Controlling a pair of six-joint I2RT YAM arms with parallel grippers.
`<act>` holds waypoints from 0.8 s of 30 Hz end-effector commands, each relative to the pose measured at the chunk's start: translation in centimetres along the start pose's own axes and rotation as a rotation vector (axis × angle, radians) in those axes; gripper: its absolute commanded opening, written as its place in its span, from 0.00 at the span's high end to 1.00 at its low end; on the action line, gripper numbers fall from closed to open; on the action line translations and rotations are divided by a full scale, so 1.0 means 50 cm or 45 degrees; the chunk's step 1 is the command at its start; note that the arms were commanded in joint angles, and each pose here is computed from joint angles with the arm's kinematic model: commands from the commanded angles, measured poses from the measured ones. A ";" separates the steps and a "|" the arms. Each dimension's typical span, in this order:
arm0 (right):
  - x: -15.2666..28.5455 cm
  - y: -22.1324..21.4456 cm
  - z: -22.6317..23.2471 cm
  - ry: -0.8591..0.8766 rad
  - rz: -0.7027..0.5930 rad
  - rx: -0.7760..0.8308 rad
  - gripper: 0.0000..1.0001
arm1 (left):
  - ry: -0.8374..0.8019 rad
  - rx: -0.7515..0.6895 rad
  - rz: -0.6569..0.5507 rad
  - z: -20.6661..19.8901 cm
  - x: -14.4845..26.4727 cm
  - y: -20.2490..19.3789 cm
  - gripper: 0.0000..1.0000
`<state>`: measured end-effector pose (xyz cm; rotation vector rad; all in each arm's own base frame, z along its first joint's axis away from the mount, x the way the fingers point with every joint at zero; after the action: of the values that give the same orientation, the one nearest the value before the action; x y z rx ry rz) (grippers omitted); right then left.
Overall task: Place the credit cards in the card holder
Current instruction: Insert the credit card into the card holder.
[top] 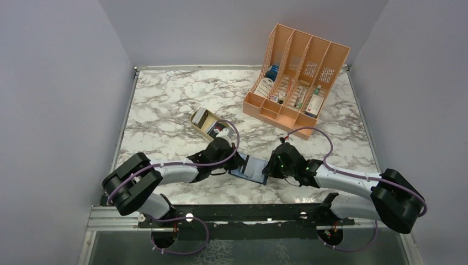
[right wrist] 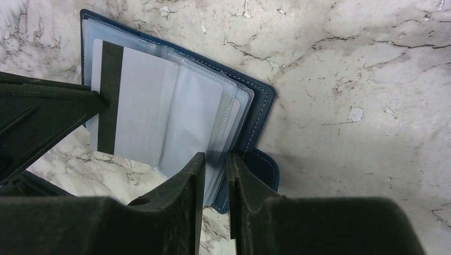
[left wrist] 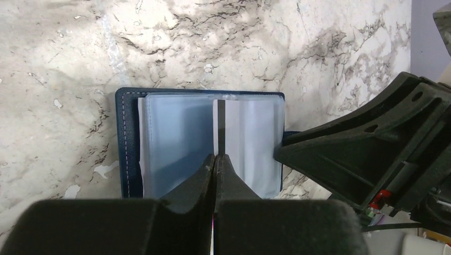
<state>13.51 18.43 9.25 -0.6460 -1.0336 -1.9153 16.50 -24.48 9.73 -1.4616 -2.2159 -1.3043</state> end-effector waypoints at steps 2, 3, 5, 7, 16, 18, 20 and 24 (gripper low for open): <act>0.005 -0.014 -0.010 -0.019 0.044 0.005 0.79 | 0.025 -0.106 -0.026 0.017 0.009 -0.008 1.00; 0.005 -0.013 -0.009 -0.017 0.043 0.003 0.79 | 0.022 -0.109 -0.023 0.016 0.008 -0.009 1.00; 0.004 -0.013 -0.008 -0.017 0.045 0.003 0.79 | 0.020 -0.111 -0.020 0.017 0.006 -0.010 1.00; 0.003 -0.013 -0.007 -0.018 0.045 0.000 0.79 | 0.025 -0.107 -0.017 0.019 0.005 -0.012 1.00; 0.001 -0.020 -0.008 0.009 0.059 -0.042 0.77 | -0.003 0.088 0.057 0.005 -0.011 -0.024 1.00; 0.000 -0.022 -0.008 0.020 0.058 -0.057 0.75 | -0.001 0.106 0.076 0.002 -0.019 -0.028 1.00; -0.001 -0.023 -0.006 0.030 0.063 -0.065 0.75 | 0.008 0.101 0.084 0.002 -0.026 -0.033 1.00; -0.001 -0.022 -0.005 0.030 0.067 -0.061 0.75 | -0.008 0.075 0.079 -0.004 -0.031 -0.034 0.94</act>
<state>13.35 18.61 9.20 -0.6534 -0.9835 -1.9351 16.18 -25.28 8.23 -1.4628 -2.2015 -1.2042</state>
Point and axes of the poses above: each gripper's point midway between its finger pads, its own x axis back along the fingers, its own z axis along the line the jaws close on, y = z × x, the point moved 9 cm from there along x, back along the fingers, and after that the axes turned 5 degrees about -x, right-handed, at the moved point
